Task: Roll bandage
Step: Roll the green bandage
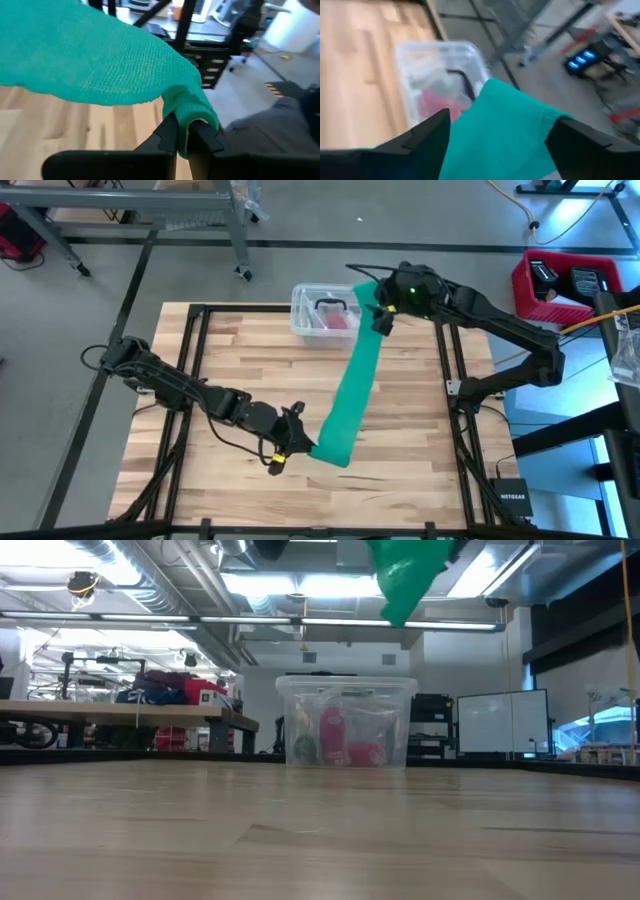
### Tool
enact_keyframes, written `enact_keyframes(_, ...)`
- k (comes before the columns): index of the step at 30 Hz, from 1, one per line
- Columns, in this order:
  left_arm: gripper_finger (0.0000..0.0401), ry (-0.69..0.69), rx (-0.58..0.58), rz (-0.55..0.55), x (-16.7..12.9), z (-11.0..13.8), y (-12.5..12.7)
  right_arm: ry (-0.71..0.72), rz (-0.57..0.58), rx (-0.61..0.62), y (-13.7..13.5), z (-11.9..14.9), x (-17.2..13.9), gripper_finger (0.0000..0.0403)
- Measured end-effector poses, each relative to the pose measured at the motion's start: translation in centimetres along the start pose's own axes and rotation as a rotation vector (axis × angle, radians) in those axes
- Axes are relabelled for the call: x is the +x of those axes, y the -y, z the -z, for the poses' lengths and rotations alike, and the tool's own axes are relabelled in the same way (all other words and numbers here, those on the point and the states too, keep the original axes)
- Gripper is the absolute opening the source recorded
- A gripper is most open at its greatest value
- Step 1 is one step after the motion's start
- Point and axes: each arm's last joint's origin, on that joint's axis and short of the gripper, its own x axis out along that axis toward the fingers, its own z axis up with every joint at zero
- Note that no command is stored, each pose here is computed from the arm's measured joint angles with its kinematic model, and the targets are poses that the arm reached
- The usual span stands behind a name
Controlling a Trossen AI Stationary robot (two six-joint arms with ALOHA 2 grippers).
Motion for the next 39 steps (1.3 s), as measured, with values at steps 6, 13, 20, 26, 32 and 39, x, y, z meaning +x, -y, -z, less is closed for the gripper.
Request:
enact_keyframes(6, 0.0017, -0.082, -0.095, 0.104, 0.0, 0.5, 0.1, -0.109, -0.226, 0.026, -1.3, 1.2, 0.9, 0.0304)
enact_keyframes(13, 0.0017, -0.193, -0.173, 0.046, -0.1, 1.5, -0.8, -0.302, -0.334, 0.022, -1.9, 3.1, 0.1, 0.0304)
enact_keyframes(20, 0.0017, -0.073, -0.113, 0.112, -1.2, -0.5, -1.2, -0.257, -0.488, 0.103, -1.8, 3.4, -2.2, 0.0303)
enact_keyframes(26, 0.0017, 0.147, -0.024, 0.045, -4.7, -4.0, -2.6, -0.08, -0.66, 0.128, -2.4, 4.0, -4.8, 0.0303)
enact_keyframes(32, 0.0017, 0.386, 0.066, -0.076, -8.8, -7.3, -4.4, 0.237, -0.607, 0.102, -4.6, 5.5, -5.9, 0.0303)
enact_keyframes(39, 0.0017, 0.444, 0.089, -0.177, -10.4, -8.2, -6.1, 0.609, -0.634, 0.235, -7.9, 5.0, -4.8, 0.0303)
